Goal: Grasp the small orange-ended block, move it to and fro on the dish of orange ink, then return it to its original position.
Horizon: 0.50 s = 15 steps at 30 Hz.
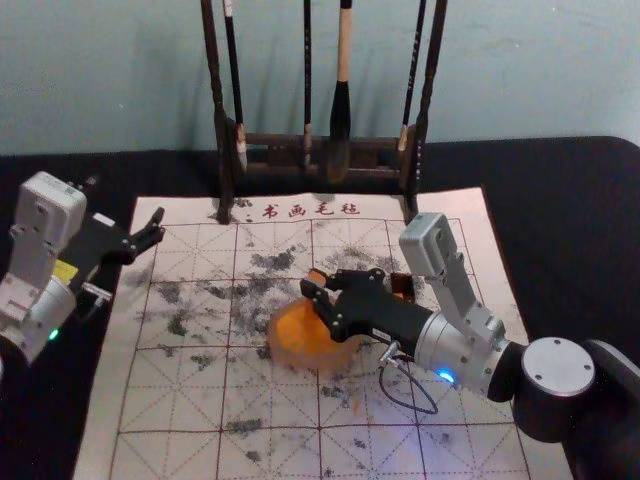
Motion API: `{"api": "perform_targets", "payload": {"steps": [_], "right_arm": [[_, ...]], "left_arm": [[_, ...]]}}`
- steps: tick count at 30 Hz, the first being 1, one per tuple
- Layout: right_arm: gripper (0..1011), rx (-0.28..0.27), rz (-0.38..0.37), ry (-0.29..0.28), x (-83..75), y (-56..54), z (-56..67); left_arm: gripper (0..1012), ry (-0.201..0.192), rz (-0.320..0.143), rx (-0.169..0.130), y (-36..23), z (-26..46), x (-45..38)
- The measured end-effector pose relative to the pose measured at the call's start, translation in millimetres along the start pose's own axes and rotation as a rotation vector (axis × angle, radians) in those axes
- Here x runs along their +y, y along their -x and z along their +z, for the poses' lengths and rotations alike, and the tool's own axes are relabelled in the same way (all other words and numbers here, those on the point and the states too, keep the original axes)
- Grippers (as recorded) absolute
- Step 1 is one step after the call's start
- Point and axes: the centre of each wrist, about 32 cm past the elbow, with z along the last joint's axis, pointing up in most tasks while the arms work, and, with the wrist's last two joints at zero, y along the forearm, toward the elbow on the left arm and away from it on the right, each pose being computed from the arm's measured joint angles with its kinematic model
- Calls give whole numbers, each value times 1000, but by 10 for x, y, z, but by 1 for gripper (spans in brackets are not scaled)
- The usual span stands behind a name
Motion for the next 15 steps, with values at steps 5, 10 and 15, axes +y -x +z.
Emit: {"api": "perform_targets", "payload": {"steps": [5,10,15], "right_arm": [[134,3,-6,2,-8,-8,7],[135,7,-10,6,-25,-17,8],[134,7,-10,10,-48,-23,5]], "left_arm": [[1001,0,0,0,0,0,0],[1001,0,0,0,0,0,0],[1001,0,0,0,0,0,0]]}}
